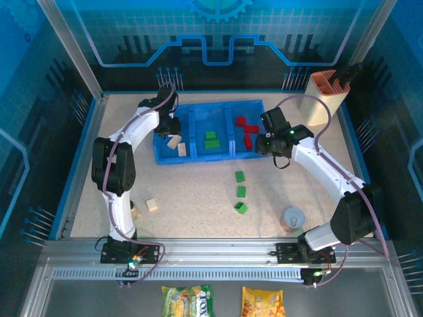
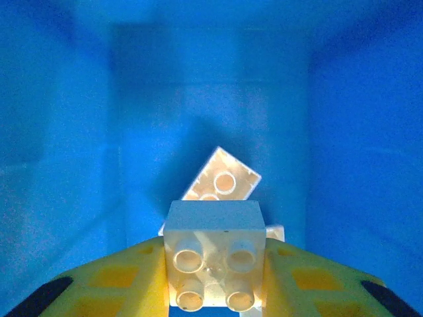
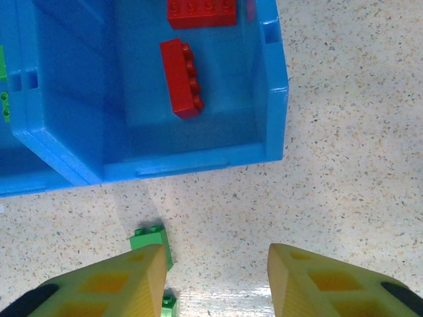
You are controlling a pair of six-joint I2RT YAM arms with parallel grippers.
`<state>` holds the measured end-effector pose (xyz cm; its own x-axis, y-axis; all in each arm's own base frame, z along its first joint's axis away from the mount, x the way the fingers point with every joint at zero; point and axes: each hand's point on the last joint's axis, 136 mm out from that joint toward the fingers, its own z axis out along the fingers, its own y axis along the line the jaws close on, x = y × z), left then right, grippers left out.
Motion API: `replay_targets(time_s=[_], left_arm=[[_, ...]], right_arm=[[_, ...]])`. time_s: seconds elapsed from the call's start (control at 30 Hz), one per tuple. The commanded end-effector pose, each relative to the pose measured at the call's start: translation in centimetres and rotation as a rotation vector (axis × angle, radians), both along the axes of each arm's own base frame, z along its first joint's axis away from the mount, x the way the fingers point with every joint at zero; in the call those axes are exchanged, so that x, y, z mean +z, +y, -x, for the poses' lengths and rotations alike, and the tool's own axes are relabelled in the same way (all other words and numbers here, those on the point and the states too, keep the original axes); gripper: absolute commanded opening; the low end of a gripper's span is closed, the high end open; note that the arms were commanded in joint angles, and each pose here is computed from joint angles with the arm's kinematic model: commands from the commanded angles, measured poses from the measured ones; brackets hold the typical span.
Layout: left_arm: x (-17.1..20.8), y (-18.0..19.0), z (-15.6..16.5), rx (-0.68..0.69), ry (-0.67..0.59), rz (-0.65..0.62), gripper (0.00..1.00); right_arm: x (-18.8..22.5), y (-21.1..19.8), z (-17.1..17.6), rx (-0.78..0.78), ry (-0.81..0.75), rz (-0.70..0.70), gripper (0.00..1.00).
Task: Sort the legos into containers by color
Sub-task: Place the lego in the container.
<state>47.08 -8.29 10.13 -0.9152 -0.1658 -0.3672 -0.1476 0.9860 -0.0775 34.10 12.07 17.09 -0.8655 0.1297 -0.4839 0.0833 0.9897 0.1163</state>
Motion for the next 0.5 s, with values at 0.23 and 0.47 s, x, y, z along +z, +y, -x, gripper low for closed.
replay_targets(time_s=[0.23, 0.47], left_arm=[[-2.4, 1.2, -4.7, 0.067, -0.030, -0.010, 0.34], [-4.9, 1.6, -6.3, 0.085, -0.016, -0.024, 0.34]], right_arm=[[0.6, -0.7, 1.6, -0.007, -0.003, 0.032, 0.45], [0.7, -1.1, 2.1, -0.012, -0.003, 0.037, 0.46]])
